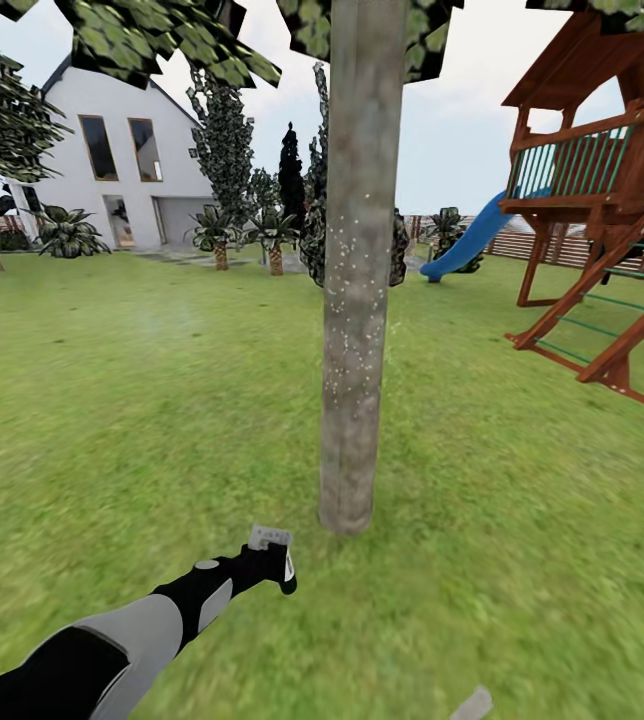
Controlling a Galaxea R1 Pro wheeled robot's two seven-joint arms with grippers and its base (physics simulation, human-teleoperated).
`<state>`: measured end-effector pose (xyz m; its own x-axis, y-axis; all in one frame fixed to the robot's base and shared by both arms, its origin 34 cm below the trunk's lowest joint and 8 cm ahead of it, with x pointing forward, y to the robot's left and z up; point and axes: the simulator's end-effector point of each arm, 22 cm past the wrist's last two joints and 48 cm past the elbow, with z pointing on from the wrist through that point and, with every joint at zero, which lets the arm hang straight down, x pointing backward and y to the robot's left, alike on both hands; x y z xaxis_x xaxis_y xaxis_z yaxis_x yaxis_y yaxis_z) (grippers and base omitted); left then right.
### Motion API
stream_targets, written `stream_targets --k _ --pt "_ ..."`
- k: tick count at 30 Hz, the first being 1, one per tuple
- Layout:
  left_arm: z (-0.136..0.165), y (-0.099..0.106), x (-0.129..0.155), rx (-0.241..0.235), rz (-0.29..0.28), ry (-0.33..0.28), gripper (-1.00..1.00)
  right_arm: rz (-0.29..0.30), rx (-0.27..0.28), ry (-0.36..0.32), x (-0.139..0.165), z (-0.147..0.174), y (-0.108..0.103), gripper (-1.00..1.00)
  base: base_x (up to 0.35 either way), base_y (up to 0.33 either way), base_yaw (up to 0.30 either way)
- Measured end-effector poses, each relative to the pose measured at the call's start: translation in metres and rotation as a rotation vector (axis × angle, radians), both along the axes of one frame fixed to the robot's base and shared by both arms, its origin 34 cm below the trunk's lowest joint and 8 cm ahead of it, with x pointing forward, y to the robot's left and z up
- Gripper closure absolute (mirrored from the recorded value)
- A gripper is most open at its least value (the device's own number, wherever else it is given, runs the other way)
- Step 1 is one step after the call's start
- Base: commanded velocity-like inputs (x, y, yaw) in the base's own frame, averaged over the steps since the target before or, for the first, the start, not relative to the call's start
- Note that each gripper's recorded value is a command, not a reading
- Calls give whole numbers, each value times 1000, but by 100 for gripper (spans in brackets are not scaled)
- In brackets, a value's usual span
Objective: In the garden, pick up the pesticide atomizer on the floor and spray pesticide onto both trees until each tree trunk is fully covered.
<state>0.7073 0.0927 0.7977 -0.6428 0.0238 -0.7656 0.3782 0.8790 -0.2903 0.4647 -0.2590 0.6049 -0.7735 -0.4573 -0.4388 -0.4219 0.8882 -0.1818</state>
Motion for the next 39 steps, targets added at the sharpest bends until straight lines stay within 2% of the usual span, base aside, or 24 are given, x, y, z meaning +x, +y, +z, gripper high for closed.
stream_targets --k 2,6,9,11,12,13,15,16,21,23,25,27,28,29,31,33,37,38,39 --pt "0 1 1 -1 4 0 100 3 2 -36 16 7 1 -100 -46 0 0" --pt "0 11 4 5 18 -3 100 8 1 -57 25 12 1 -100 -9 0 0" --pt "0 13 4 6 19 -4 100 -1 -26 -72 37 19 -36 -100 -1 0 0" --pt "0 13 4 6 18 -4 100 17 -2 -96 52 28 -39 -100 0 0 0" --pt "0 14 4 6 18 -4 100 9 23 -94 54 30 -38 -100 0 0 0" --pt "0 13 4 6 18 -4 100 7 72 -81 53 31 -32 -100 0 0 0" --pt "0 13 3 5 17 -4 100 10 122 -72 53 32 -24 -100 0 0 0" --pt "0 13 4 5 17 -4 100 11 128 -72 54 33 -23 -100 0 0 0" --pt "0 13 3 4 16 -4 100 7 122 -72 54 33 -29 -100 0 0 0" --pt "0 13 3 3 15 -5 100 -24 84 -42 71 40 -48 -100 0 0 0" --pt "1 13 4 3 13 -8 100 -42 69 -36 102 59 -65 -100 0 0 0" --pt "4 18 7 1 10 -26 100 -22 110 -49 151 99 -80 -100 0 0 0" --pt "7 17 5 -15 -16 -30 100 -20 122 -46 163 110 -83 -100 0 0 0" --pt "12 14 1 -53 -67 -34 100 -14 143 -56 183 128 -84 -100 0 0 0" --pt "35 9 3 -118 -148 -76 100 49 247 -54 214 167 -61 -100 0 0 0" --pt "47 5 4 -139 -195 -99 100 90 324 -36 230 195 -44 -100 0 0 0" --pt "67 -19 -16 -235 -341 -110 100 250 526 -37 269 291 5 -100 0 0 0" --pt "68 -21 -20 -241 -359 -102 100 280 569 -29 276 316 14 -100 0 0 0" --pt "62 -23 -26 -221 -390 -84 100 307 598 -34 283 340 21 -100 0 0 0"
